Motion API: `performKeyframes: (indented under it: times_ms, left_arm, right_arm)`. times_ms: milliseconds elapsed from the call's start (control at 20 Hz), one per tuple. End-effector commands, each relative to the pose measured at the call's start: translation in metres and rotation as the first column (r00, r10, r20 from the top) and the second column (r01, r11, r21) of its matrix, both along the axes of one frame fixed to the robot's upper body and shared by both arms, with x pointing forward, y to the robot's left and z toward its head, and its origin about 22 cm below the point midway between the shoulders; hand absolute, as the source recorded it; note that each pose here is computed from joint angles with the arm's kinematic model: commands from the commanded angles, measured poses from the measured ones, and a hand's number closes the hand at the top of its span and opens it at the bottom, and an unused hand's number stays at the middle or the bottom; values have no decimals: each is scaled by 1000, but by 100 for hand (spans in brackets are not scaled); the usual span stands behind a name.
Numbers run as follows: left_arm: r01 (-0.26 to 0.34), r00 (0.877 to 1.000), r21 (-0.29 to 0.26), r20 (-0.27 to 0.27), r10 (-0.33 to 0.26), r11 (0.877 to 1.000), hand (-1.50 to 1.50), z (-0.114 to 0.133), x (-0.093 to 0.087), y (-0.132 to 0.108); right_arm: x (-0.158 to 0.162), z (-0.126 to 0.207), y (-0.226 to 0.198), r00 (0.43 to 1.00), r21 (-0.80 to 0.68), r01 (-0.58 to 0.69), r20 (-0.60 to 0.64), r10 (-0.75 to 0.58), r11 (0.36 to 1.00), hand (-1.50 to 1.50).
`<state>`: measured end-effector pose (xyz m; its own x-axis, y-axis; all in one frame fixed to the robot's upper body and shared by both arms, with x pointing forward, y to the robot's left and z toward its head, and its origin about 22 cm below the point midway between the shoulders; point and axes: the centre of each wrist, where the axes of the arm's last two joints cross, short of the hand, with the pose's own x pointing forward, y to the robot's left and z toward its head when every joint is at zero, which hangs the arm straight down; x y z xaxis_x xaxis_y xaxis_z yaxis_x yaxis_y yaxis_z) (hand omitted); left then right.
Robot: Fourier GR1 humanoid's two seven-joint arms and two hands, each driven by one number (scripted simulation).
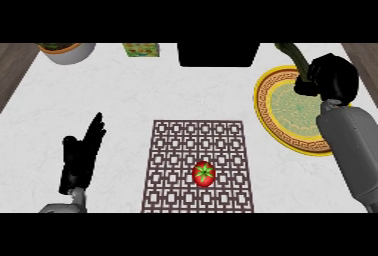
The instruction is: Pick the squash from the placemat and place it in the plate
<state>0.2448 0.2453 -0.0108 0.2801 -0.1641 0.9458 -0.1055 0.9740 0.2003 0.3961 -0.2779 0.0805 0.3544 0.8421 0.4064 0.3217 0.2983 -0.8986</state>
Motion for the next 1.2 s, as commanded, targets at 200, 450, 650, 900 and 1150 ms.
performKeyframes:
  times_ms: [200, 450, 650, 900, 1150]
  left_arm:
    - [1, 1000, -14, 1, -1, 1000, 0, 1, 9, 0]
    - [9, 1000, 4, -8, -9, 1000, 0, -1, 5, 5]
    - [6, 1000, 10, 8, -6, 1000, 0, 2, 10, -10]
    - [-3, 1000, -10, 3, 3, 1000, 0, -2, 0, 1]
    - [-3, 1000, 9, -16, 3, 1000, 0, -3, 2, 15]
  right_arm:
    - [-6, -47, -36, 976, 159, -33, -209, 66, 987, 150]
    - [3, -48, -54, 914, 199, -39, -389, 116, 979, -150]
    - [-5, -54, -74, 919, 229, -164, -319, 233, 960, -150]
    - [-4, -35, -76, 957, 405, -284, 68, 281, 869, -150]
    - [-18, -36, -101, 935, 566, -328, 311, 173, 756, -150]
